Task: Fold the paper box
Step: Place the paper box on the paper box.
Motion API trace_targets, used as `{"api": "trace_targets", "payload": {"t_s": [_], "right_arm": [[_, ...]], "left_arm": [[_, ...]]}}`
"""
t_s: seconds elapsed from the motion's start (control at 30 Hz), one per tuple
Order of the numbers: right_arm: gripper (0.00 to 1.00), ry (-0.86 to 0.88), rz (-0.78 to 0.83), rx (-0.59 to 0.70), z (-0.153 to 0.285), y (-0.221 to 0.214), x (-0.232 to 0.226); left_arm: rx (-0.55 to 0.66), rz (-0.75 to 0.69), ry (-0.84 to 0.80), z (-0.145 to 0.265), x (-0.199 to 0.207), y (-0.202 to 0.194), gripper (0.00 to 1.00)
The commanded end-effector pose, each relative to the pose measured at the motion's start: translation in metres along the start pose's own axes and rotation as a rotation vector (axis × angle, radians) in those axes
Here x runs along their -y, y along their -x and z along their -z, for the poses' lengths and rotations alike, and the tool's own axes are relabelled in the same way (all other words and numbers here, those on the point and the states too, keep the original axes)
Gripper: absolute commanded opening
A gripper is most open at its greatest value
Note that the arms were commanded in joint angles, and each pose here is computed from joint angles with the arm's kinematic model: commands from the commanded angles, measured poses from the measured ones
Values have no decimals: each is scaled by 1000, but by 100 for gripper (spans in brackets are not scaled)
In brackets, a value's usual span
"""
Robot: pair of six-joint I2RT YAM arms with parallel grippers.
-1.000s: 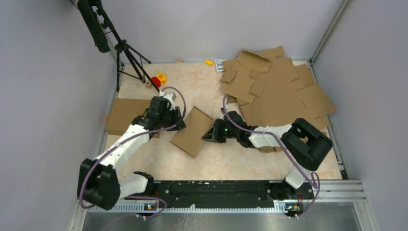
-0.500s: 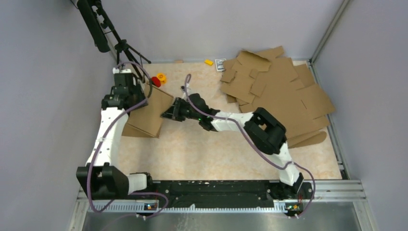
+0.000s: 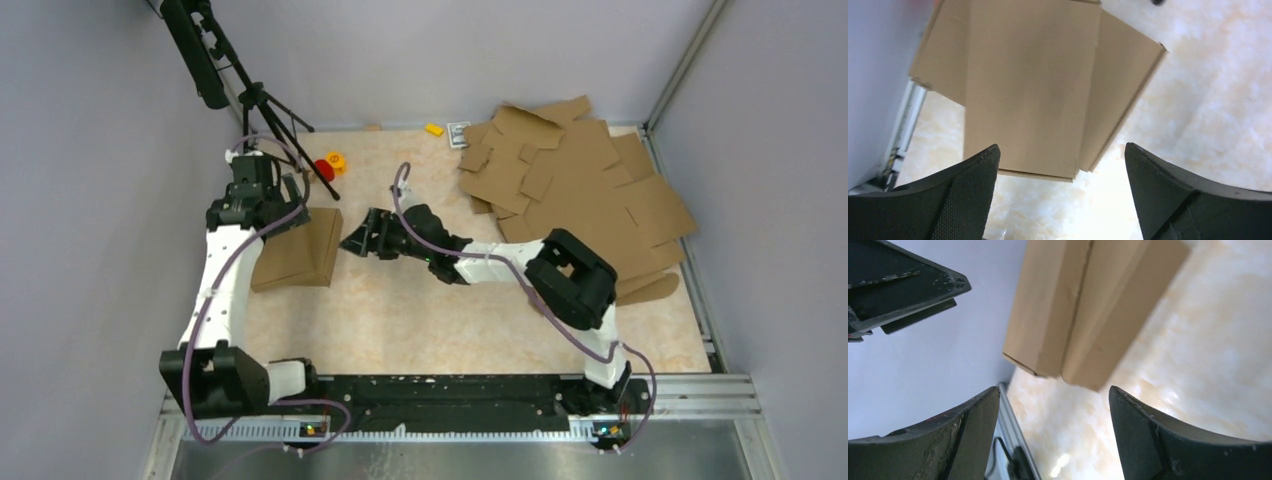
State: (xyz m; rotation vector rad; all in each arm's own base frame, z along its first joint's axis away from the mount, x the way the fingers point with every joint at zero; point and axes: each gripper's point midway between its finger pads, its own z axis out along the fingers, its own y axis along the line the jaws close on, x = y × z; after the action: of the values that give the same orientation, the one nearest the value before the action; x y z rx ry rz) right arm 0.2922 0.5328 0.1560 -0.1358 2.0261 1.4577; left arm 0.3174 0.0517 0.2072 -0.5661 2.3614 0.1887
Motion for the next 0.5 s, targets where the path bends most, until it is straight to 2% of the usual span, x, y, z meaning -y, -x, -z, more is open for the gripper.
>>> {"api": "trace_targets", "payload": {"t_s": [0.0, 0.07, 0.1, 0.17, 0.2, 0.23, 0.33, 0.47], "right_arm": [[78, 58, 148, 154, 60, 51, -43], [78, 21, 225, 169, 87, 52, -36], [78, 8, 268, 173, 102, 52, -32], [77, -52, 317, 192, 134, 51, -17], [77, -89, 323, 221, 149, 55, -11], [76, -124, 329, 232, 163, 54, -2], [76, -206, 334, 230, 202, 45, 16], [75, -253, 315, 265, 252, 38, 26]], "left_arm": [[14, -9, -264, 17, 47, -25, 86], [22, -58, -314, 24, 74, -45, 72], [27, -88, -326, 26, 85, -53, 60], [-1, -109, -360, 27, 104, -70, 24], [-18, -105, -388, 25, 112, -75, 10], [-28, -100, -408, 22, 119, -78, 0], [-26, -64, -380, 7, 122, -79, 0], [-1, 37, -234, -23, 95, -74, 0]]}}
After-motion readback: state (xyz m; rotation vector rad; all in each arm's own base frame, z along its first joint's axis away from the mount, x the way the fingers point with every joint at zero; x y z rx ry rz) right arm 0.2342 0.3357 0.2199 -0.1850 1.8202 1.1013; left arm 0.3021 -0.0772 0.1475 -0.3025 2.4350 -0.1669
